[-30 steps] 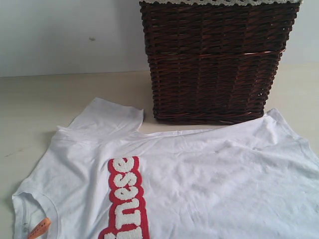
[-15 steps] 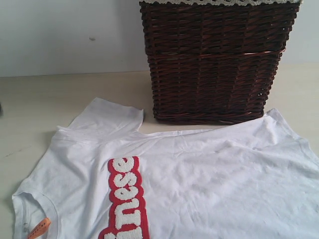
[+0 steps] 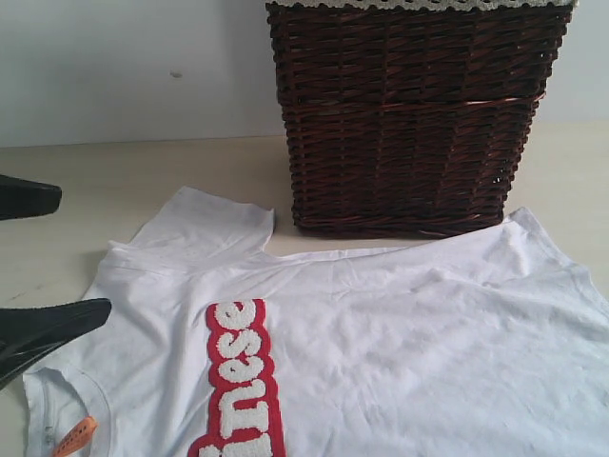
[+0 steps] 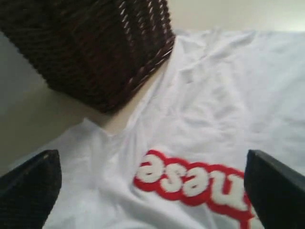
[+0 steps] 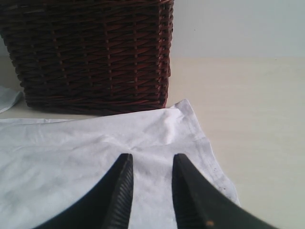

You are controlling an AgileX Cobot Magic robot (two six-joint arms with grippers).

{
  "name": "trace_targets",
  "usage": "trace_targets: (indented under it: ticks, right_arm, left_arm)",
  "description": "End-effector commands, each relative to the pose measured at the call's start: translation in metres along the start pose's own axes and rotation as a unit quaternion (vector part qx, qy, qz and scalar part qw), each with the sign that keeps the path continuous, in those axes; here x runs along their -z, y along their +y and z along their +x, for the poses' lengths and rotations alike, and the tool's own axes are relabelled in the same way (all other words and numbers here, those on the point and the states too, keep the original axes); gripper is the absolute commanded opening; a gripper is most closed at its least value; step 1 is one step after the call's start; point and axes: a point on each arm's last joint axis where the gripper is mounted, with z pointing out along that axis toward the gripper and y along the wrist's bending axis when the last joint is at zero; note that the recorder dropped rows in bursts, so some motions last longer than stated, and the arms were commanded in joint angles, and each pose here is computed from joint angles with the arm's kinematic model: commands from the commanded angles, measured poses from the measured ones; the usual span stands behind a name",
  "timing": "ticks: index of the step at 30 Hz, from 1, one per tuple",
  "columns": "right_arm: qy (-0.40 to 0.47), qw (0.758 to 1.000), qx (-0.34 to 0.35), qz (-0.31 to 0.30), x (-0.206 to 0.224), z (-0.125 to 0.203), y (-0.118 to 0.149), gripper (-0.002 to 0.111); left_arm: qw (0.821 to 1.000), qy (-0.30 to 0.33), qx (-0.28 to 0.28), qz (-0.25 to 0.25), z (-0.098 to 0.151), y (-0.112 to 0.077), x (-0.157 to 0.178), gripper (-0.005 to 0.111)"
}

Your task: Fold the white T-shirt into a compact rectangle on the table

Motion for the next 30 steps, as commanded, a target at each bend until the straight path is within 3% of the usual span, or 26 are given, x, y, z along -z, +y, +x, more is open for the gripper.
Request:
trace_targets:
  ticks: [1,4,8,13,16,18,20,23,25,30]
  right_arm:
    - [-0.007,1.0,0.001,0.002,0.0,0.0,0.0,0.03]
    - [-0.007,1.0,0.001,0.002,0.0,0.0,0.0,0.03]
    - [-0.007,1.0,0.001,0.002,0.0,0.0,0.0,0.03]
    - [-0.007,1.0,0.001,0.002,0.0,0.0,0.0,0.03]
    - [-0.007,1.0,0.001,0.002,0.0,0.0,0.0,0.03]
    - [-0.007,1.0,0.001,0.002,0.0,0.0,0.0,0.03]
    - [-0.007,1.0,0.001,0.002,0.0,0.0,0.0,0.03]
    - [-0.007,1.0,0.001,0.002,0.0,0.0,0.0,0.03]
    - [-0.007,1.0,0.001,0.002,0.0,0.0,0.0,0.03]
    - [-0.007,1.0,0.001,0.002,0.0,0.0,0.0,0.03]
  left_arm:
    - [0.995,-0.018,-0.095,0.021,-0.002,-0.004,0.0,0.103]
    - [0.993,-0.046,-0.089,0.067,-0.006,-0.013,0.001,0.103]
    - [0.998,-0.029,-0.042,0.045,-0.004,-0.008,0.0,0.103]
    - [0.998,-0.026,-0.026,0.041,-0.004,-0.008,0.0,0.103]
    - [0.993,-0.018,0.111,0.045,-0.002,-0.008,-0.001,0.103]
    - [0.974,-0.005,0.221,0.049,0.004,-0.011,-0.002,0.103]
    - [0.941,0.009,0.336,0.046,0.011,-0.014,-0.003,0.103]
    - [0.898,0.015,0.437,0.05,0.012,-0.016,-0.003,0.103]
    - [0.901,0.011,0.431,0.054,0.01,-0.018,-0.002,0.103]
    - [0.936,0.001,0.344,0.081,0.005,-0.025,0.0,0.103]
